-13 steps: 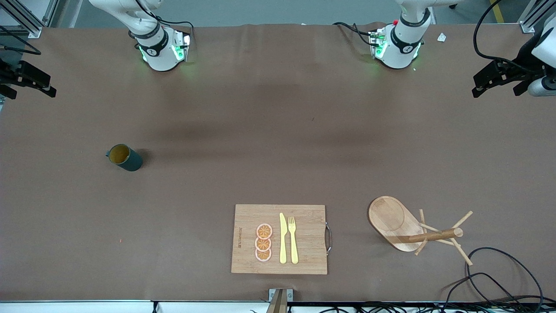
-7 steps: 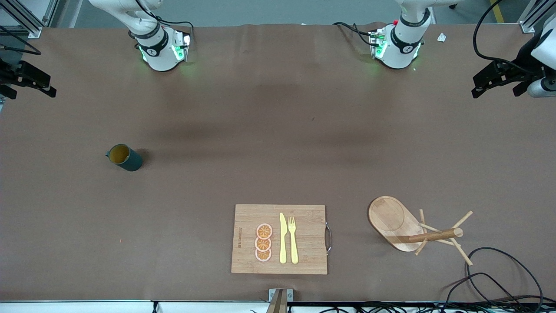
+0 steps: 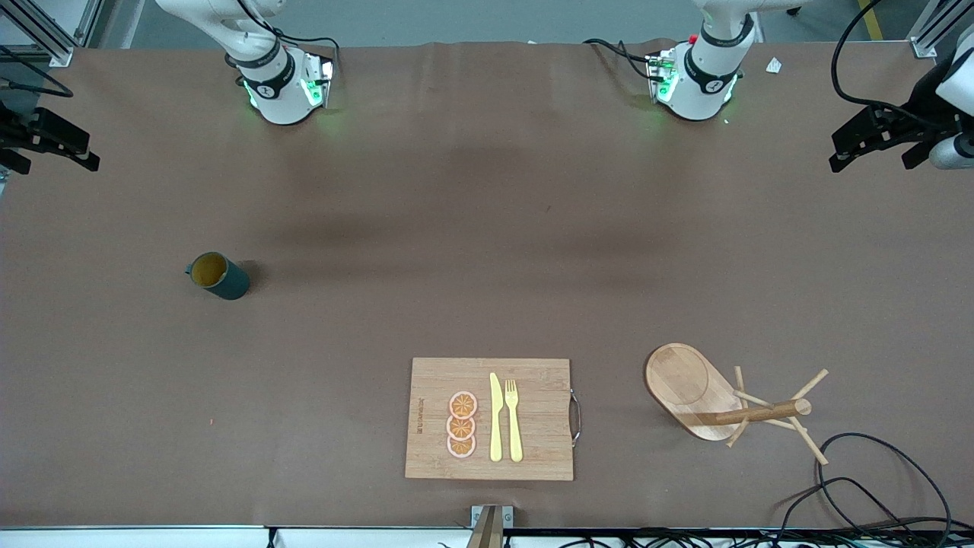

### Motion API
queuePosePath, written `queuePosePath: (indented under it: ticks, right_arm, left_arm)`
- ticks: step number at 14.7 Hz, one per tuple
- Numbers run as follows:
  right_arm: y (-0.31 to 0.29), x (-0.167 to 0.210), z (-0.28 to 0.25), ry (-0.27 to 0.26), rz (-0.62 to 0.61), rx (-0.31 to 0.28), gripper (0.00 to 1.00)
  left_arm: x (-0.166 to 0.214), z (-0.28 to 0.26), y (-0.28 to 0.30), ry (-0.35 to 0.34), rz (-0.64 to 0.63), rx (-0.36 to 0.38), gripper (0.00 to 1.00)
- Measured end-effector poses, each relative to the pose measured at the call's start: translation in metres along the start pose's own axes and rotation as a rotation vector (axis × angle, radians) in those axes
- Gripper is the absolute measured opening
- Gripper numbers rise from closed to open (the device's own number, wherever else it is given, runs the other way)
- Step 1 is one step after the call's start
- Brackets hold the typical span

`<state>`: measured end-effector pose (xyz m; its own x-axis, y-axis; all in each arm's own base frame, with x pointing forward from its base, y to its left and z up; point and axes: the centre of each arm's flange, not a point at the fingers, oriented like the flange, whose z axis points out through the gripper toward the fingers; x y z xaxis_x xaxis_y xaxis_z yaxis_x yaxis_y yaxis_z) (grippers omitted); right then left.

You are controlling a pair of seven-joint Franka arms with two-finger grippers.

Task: Pass cup and hang on rack
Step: 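Move the right gripper down toward the teal mug, then close the right gripper on the teal mug's rim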

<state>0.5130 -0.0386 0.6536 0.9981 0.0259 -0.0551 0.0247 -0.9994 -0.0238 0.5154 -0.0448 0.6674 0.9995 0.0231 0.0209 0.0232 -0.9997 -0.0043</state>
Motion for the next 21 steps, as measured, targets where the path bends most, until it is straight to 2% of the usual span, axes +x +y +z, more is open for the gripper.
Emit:
queuePosePath:
  ticks: [4, 8, 12, 17, 21]
  right_arm:
    - [0.003, 0.018, 0.026, -0.047, 0.004, 0.003, 1.00]
    - [0.009, 0.061, 0.086, -0.116, 0.009, 0.004, 1.00]
    - [0.019, 0.097, 0.141, -0.143, -0.042, 0.007, 1.00]
    - [0.052, 0.111, 0.229, -0.143, -0.165, 0.023, 1.00]
    - [0.071, 0.098, 0.292, -0.118, -0.357, 0.033, 1.00]
  left_arm:
    - [0.003, 0.003, -0.001, -0.005, -0.001, -0.001, 1.00]
    - [0.005, 0.006, 0.000, -0.012, -0.001, -0.001, 1.00]
    - [0.006, 0.008, 0.000, -0.019, 0.000, 0.000, 1.00]
    - [0.006, 0.008, 0.000, -0.020, 0.000, 0.000, 1.00]
    - [0.006, 0.010, 0.000, -0.025, 0.000, 0.000, 1.00]
